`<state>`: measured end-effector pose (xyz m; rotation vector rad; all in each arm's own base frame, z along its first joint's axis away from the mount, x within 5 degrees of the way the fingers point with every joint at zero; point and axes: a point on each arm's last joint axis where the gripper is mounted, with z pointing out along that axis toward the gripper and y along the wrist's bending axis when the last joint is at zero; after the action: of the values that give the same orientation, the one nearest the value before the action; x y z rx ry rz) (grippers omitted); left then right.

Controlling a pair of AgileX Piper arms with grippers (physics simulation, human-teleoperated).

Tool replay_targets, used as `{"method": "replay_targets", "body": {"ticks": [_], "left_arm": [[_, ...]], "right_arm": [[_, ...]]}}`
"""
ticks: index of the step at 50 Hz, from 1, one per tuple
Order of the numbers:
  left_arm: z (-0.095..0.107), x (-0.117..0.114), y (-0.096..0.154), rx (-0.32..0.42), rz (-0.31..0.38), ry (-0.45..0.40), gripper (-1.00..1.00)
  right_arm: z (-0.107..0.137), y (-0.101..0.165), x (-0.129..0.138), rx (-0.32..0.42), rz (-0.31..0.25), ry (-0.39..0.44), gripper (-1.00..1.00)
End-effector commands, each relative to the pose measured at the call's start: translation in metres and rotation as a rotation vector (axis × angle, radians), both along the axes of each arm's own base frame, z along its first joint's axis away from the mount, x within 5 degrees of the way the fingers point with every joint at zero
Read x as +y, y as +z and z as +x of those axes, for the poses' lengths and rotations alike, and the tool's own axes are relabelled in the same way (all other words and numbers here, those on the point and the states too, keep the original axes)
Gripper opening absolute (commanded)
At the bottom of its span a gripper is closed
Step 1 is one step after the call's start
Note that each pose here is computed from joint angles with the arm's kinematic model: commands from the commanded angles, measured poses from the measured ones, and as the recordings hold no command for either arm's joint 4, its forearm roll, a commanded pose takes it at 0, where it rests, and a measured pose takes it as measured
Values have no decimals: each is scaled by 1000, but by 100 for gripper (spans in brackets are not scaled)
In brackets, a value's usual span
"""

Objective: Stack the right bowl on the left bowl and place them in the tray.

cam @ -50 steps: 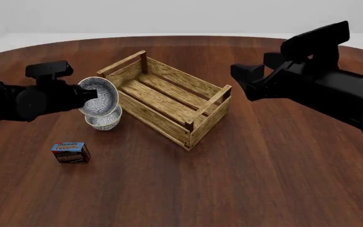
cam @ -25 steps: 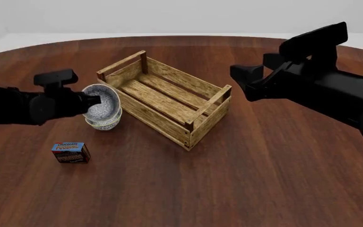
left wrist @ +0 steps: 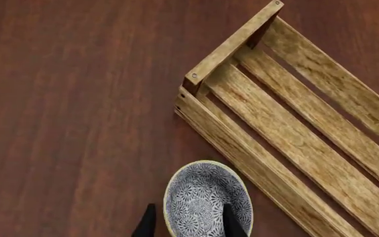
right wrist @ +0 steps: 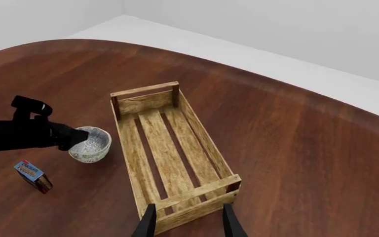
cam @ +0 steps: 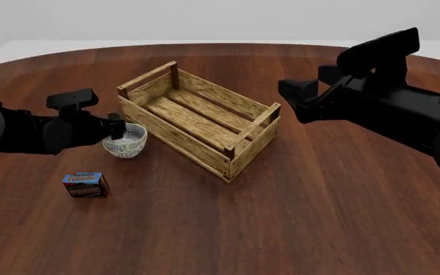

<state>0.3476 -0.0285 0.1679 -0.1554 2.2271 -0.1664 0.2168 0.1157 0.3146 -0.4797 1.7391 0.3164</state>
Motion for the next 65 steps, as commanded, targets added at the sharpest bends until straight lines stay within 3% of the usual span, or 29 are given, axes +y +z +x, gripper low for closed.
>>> {"method": "replay_targets", "body": {"ticks": [1,14,36,53,65], "left_arm": [[0,-1,0,-2,0,-2,100],[-15,0,32,-60,16,-19,100],[-43,-13,84,-126,155,-167,100],[-45,-24,79,-109,256,-281,100],[-39,-39,67,-80,285,-351,100]], "right_arm": [[-1,1,0,-1,1,0,100],[-2,1,-1,-4,1,1,100],[-4,2,-1,-8,-5,4,100],[-5,3,-2,-11,-6,4,100],[-5,3,-3,-11,-5,2,100]]}}
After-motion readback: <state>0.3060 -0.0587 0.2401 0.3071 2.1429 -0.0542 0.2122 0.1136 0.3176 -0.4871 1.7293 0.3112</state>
